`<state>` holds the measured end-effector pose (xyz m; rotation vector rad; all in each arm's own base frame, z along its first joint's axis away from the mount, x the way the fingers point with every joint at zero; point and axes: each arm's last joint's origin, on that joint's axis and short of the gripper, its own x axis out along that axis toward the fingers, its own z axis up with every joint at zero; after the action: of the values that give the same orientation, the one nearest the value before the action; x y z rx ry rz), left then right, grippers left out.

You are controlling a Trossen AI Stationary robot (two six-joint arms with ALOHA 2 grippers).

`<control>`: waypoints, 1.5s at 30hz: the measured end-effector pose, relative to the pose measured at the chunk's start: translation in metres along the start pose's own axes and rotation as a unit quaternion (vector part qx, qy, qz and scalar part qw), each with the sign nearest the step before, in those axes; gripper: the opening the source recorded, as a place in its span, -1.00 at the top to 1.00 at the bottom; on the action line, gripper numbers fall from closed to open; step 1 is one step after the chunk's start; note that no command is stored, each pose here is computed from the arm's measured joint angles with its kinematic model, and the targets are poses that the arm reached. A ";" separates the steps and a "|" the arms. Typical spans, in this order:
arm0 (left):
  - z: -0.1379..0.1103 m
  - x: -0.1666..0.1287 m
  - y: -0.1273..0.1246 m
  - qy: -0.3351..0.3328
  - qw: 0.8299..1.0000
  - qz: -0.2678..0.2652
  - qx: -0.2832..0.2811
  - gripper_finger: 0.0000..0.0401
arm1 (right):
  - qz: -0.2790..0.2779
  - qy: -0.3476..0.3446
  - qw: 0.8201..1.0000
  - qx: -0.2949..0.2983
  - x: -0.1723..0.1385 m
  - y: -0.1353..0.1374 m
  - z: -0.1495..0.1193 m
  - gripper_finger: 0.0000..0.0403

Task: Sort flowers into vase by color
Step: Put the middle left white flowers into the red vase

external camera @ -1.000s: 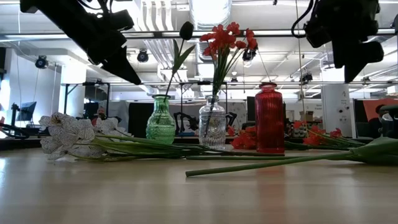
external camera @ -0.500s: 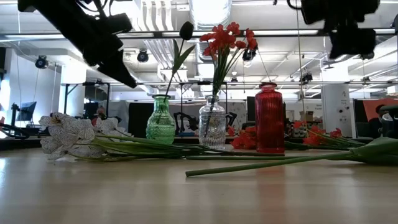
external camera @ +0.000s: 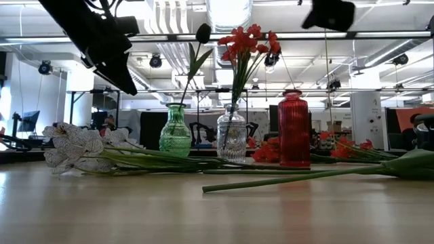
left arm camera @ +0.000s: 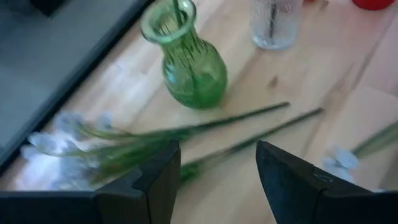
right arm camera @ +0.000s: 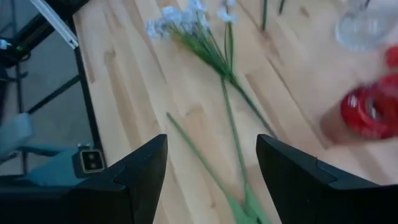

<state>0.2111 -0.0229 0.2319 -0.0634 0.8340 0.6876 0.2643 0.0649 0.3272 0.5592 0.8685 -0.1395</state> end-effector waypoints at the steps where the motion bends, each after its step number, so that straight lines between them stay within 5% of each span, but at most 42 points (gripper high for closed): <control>1: 0.000 0.000 0.000 0.006 1.000 -0.005 -0.007 0.04 | -0.003 0.001 1.000 -0.008 0.000 0.004 0.004 -0.18; 11: -0.004 -0.003 -0.001 0.069 0.996 -0.045 -0.042 0.04 | -0.033 0.013 0.998 -0.058 0.008 0.023 0.026 -0.18; 23: -0.013 0.031 -0.027 0.109 0.983 -0.031 0.145 0.04 | -0.035 0.016 0.997 -0.061 0.008 0.023 0.026 -0.18; 31: -0.011 0.040 -0.032 0.147 0.970 0.005 0.194 0.09 | -0.041 0.010 0.998 -0.055 0.007 0.022 0.026 -0.18; 45: -0.017 0.042 -0.031 0.156 0.945 -0.005 0.287 0.21 | -0.039 0.007 0.998 -0.042 0.005 0.024 0.028 -0.18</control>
<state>0.2381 -0.0299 0.1844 0.3577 1.3135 0.4054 0.2944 0.0708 0.3476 0.4474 0.9071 -0.1695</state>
